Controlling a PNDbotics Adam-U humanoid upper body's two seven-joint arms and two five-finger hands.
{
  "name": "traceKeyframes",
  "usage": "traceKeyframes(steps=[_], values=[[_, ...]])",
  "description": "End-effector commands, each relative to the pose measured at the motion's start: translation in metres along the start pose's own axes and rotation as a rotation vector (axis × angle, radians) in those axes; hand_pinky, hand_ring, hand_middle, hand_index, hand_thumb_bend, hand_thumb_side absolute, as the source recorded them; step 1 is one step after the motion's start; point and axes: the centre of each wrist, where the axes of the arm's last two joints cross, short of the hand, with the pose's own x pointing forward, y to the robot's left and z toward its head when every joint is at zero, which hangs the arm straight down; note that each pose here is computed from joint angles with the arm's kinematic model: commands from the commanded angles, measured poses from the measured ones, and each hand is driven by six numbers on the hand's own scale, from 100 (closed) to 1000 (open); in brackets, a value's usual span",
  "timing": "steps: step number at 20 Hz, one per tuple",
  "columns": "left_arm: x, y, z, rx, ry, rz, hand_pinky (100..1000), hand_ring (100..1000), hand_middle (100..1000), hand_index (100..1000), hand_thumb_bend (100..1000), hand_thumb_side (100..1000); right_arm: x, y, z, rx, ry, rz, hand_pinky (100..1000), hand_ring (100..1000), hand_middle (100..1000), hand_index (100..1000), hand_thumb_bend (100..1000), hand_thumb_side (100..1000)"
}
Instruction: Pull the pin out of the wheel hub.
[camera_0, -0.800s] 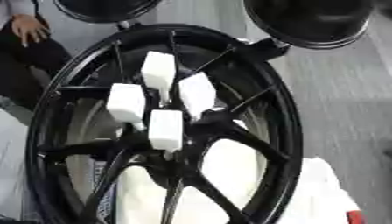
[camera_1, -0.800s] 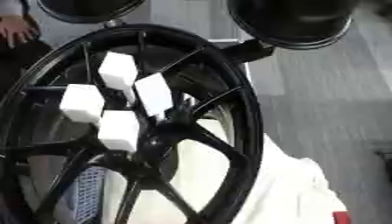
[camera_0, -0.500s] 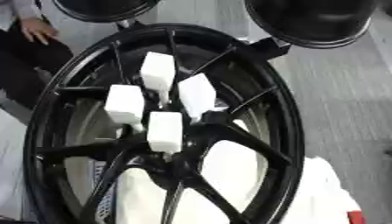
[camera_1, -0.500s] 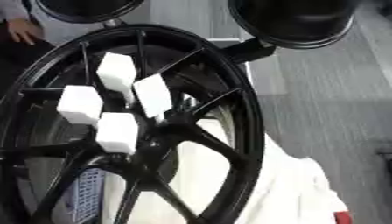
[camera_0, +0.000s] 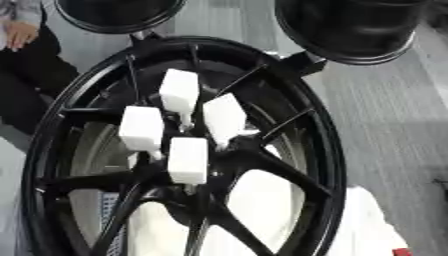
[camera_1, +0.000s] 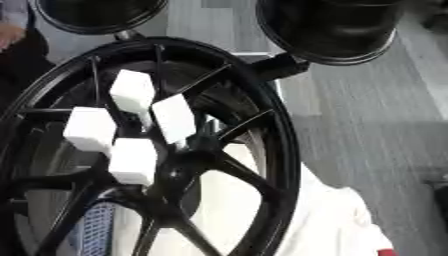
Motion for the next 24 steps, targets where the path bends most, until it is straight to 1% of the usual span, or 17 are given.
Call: traceKeyframes(steps=[1,5,7,9,11,14,16,20,24], values=[[0.010,0.004,-0.006,-0.023,-0.042,-0.030,793,703,599,805,100,614,0.005,-0.026,-0.020,0.120,-0.079,0.142,886,798,724,797,100,100],[0.010,0.005,-0.006,-0.030,-0.041,-0.037,793,703,600,805,100,613,0.014,-0.047,-0.045,0.241,-0.143,0.248,902,822,743,798,100,100],[0.010,0.005,-0.006,-0.033,-0.040,-0.041,794,703,600,805,100,613,0.021,-0.055,-0.056,0.294,-0.179,0.278,906,827,747,799,100,100],[0.010,0.006,-0.006,-0.038,-0.040,-0.043,794,704,600,805,100,612,0.027,-0.061,-0.066,0.346,-0.214,0.297,909,834,752,799,120,100],[0.010,0.005,-0.006,-0.043,-0.040,-0.044,794,704,600,805,100,612,0.034,-0.064,-0.074,0.403,-0.256,0.309,912,841,759,800,130,108],[0.010,0.004,-0.006,-0.054,-0.041,-0.043,794,704,600,805,100,613,0.043,-0.068,-0.084,0.498,-0.327,0.322,912,848,767,803,131,176],[0.011,0.004,-0.007,-0.060,-0.042,-0.041,794,704,601,805,100,613,0.049,-0.071,-0.090,0.547,-0.371,0.324,911,846,766,803,132,189],[0.011,0.002,-0.008,-0.072,-0.043,-0.035,795,705,601,805,100,614,0.060,-0.073,-0.100,0.593,-0.437,0.328,910,847,768,803,127,219],[0.012,0.000,-0.008,-0.081,-0.045,-0.029,795,705,601,805,100,614,0.069,-0.074,-0.107,0.627,-0.482,0.326,909,848,769,803,123,240]])
